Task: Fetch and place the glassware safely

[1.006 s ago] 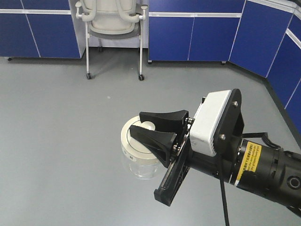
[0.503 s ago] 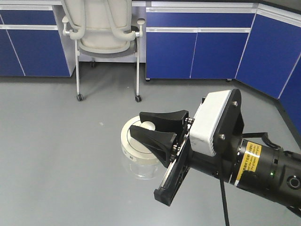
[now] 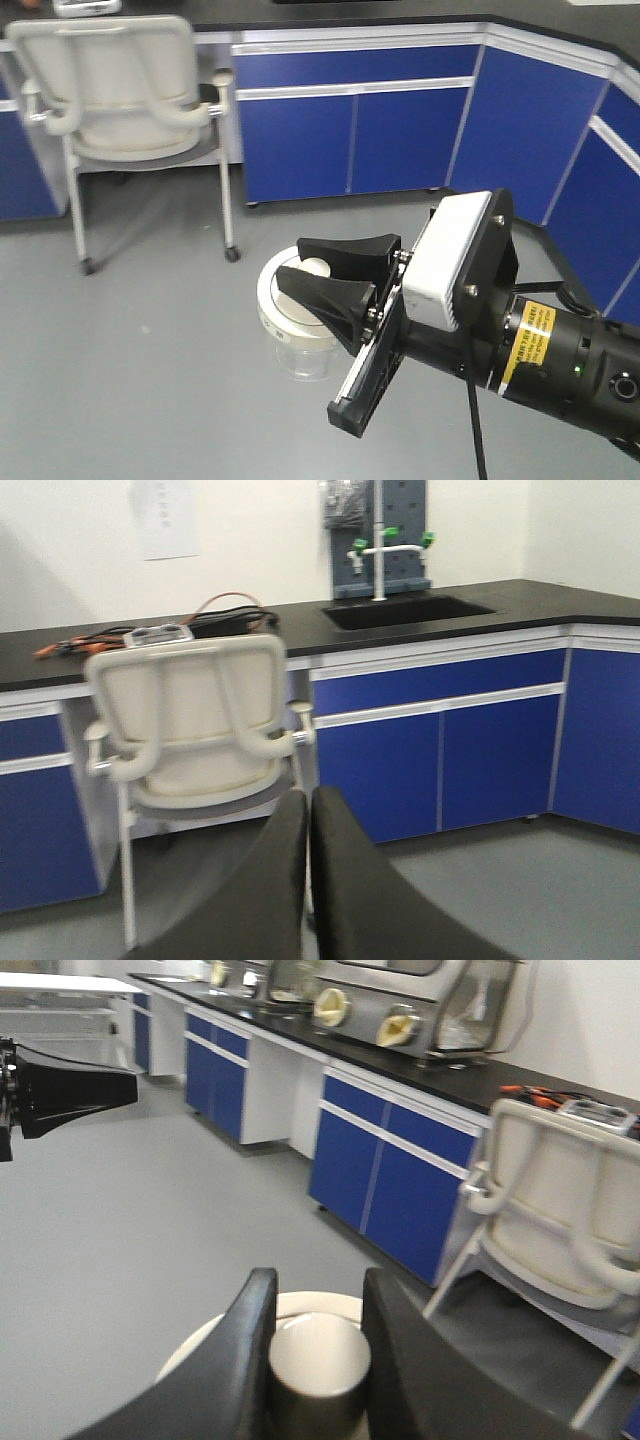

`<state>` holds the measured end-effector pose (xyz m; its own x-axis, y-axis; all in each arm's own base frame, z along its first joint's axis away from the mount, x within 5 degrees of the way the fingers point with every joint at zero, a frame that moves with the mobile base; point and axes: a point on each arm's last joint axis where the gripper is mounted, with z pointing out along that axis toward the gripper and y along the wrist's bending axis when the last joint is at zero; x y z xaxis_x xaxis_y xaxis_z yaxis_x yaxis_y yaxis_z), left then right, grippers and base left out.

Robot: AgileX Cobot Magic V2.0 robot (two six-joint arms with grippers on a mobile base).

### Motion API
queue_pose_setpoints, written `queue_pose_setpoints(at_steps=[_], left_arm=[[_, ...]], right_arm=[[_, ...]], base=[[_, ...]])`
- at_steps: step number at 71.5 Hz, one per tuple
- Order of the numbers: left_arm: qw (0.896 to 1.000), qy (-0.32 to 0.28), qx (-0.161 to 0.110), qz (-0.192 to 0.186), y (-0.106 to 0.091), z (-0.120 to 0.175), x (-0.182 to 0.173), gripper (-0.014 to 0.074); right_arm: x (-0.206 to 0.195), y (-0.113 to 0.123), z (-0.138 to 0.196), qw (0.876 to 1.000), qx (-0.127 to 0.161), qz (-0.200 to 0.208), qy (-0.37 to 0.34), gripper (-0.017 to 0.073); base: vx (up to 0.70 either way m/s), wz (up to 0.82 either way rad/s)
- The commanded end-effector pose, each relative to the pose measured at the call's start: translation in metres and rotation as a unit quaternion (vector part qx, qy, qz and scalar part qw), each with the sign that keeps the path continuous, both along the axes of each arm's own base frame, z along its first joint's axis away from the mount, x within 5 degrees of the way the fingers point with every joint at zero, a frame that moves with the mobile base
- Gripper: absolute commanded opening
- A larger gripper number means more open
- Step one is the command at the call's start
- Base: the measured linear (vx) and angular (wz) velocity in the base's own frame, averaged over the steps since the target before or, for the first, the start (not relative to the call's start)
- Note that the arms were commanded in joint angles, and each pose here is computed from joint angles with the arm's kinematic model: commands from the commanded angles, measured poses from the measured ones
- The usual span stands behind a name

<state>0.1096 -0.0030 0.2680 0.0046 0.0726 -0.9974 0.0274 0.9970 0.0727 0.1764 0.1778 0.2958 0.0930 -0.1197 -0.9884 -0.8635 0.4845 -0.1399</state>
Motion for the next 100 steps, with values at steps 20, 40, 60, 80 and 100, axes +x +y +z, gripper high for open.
queue_pose_setpoints(at_steps=[20,40,60,80,100], left_arm=[[0.999,-0.049,-0.009,0.000,0.0002,0.0160,0.0003,-0.0007],[0.999,-0.049,-0.009,0.000,0.0002,0.0160,0.0003,-0.0007],[0.999,-0.049,-0.009,0.000,0.0002,0.0160,0.0003,-0.0007],[0.999,-0.049,-0.009,0.000,0.0002,0.0160,0.0003,-0.0007],[0.999,-0.049,-0.009,0.000,0.0002,0.0160,0.0003,-0.0007]], right_arm=[[-0.0047,-0.0006,0.0232,0.998,0.057,0.017,-0.031,-0.0004],[-0.0047,-0.0006,0.0232,0.998,0.057,0.017,-0.031,-0.0004],[-0.0050,-0.0004,0.0235,0.998,0.058,0.019,-0.032,-0.0004],[-0.0050,-0.0004,0.0235,0.998,0.058,0.019,-0.032,-0.0004],[-0.0050,-0.0004,0.0235,0.998,0.058,0.019,-0.032,-0.0004]], base=[[0.31,-0.62],[0.26,-0.81],[0.22,-0.82],[0.19,-0.73],[0.17,-0.66]])
